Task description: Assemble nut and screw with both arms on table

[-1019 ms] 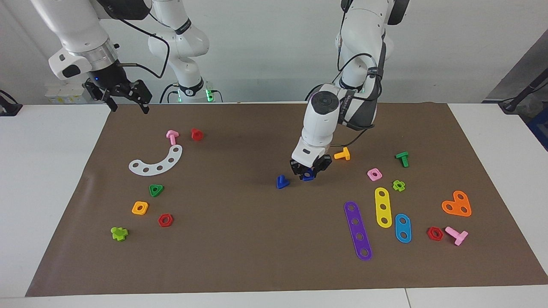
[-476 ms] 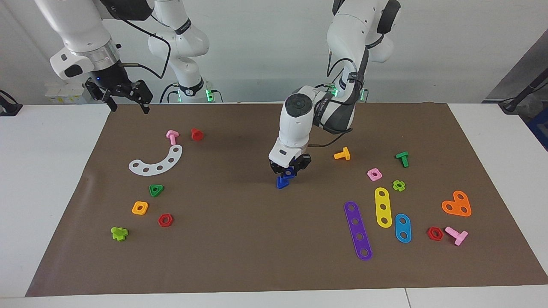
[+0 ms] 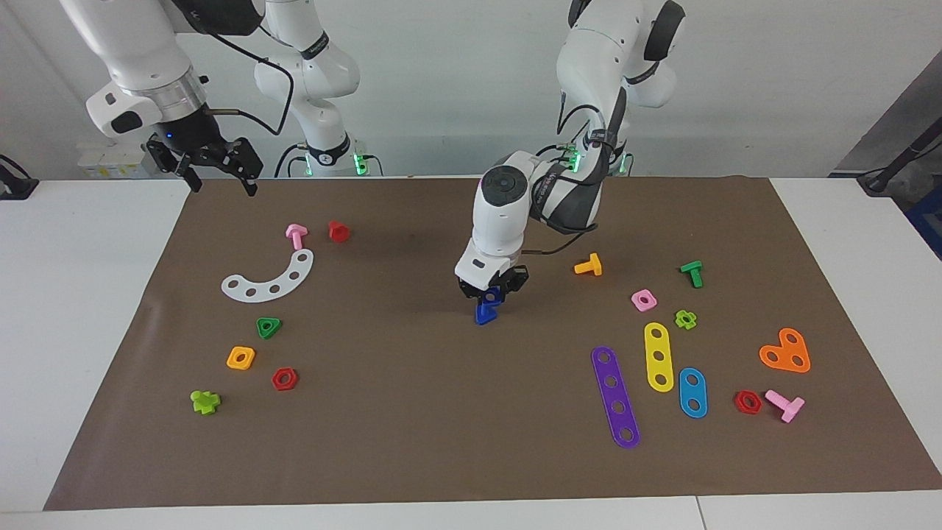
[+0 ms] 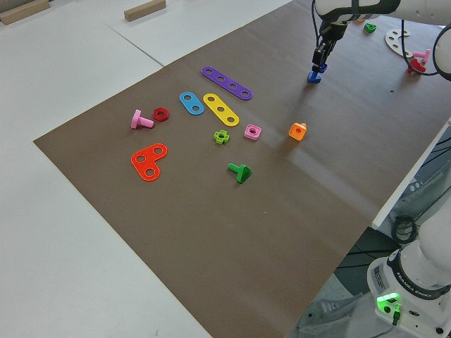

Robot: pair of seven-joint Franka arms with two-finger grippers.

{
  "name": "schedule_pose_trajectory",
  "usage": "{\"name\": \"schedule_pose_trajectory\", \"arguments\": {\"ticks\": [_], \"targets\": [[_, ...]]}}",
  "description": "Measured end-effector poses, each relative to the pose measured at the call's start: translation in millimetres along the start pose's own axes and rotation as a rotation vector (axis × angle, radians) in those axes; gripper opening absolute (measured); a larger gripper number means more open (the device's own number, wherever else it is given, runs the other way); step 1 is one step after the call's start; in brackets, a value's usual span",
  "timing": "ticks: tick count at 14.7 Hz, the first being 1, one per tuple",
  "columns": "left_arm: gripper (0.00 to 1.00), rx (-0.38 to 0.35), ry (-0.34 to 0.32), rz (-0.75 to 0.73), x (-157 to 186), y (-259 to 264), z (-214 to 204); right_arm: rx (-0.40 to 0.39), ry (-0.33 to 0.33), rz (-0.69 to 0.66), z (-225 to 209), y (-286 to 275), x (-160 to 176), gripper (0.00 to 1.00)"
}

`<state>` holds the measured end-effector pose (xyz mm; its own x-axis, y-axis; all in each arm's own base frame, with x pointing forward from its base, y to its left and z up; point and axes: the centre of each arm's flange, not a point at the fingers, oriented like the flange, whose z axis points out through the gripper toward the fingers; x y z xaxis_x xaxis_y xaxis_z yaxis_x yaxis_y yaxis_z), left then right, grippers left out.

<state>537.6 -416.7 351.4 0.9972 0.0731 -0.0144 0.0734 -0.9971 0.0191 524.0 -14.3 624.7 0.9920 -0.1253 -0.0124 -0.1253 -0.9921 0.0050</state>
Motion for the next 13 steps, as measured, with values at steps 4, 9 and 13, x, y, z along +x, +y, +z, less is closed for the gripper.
{"name": "schedule_pose_trajectory", "arguments": {"ticks": [4, 9, 13], "targets": [[0.46, -0.002, -0.001, 0.000, -1.0, 1.4, 0.1, 0.000, -0.002, 0.001, 1.1, 0.5, 0.0, 1.00], [0.46, -0.017, 0.012, -0.009, 2.1, 7.5, -8.1, 0.000, -0.004, 0.003, 1.8, 1.8, 0.1, 1.00], [0.46, -0.022, 0.017, -0.013, 5.5, 9.9, -9.4, 0.000, -0.005, 0.000, 2.5, 3.0, 0.2, 1.00]]}}
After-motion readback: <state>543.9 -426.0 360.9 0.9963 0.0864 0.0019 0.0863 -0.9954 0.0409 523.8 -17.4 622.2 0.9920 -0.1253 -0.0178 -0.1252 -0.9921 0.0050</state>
